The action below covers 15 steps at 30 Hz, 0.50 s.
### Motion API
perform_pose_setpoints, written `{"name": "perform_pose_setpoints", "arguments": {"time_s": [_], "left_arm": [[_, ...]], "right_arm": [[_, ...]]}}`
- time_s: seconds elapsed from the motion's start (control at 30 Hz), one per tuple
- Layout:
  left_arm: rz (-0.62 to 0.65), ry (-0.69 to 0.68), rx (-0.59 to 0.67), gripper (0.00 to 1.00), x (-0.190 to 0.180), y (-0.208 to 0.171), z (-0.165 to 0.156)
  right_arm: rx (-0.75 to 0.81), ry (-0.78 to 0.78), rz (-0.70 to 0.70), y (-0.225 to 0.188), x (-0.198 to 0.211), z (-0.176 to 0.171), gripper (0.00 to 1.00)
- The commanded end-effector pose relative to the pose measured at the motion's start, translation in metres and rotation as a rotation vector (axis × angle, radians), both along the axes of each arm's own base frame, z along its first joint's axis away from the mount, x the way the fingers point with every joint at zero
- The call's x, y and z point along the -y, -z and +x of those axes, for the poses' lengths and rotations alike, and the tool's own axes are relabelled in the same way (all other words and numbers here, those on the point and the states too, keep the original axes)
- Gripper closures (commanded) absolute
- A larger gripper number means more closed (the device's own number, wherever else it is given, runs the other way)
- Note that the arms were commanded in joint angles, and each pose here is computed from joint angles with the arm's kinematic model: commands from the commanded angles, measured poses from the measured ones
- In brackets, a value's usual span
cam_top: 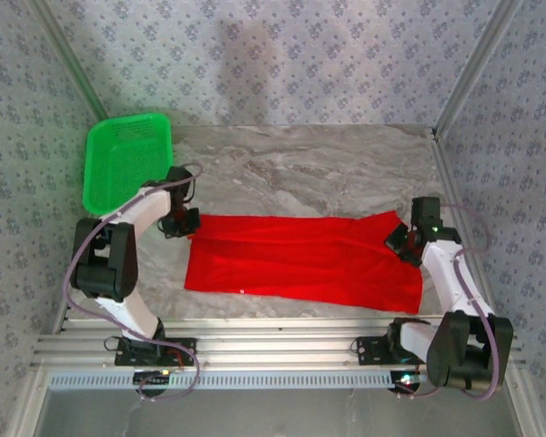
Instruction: Fold and stack the t-shirts
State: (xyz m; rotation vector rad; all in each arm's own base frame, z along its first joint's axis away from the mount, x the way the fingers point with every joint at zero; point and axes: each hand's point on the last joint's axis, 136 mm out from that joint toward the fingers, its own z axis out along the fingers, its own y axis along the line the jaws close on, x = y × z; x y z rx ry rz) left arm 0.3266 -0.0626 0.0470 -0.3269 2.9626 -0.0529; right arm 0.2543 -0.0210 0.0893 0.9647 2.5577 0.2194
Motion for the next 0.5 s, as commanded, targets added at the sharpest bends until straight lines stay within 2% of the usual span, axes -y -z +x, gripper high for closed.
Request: {"name": "perform_pose_setpoints", "arguments": {"time_s": [0.0,0.47], "left_arm": [[0.028,-0.008,-0.023,1.00,-0.002,0.009,-0.005],[0.049,-0.006,-0.058,1.00,-0.004,0.025,-0.012]], "right_arm": [[-0.037,0.070,-0.017,0.004,0.007,-0.017,1.00],[-0.054,0.134,-0.004,0.009,0.005,-0.036,1.00]]}}
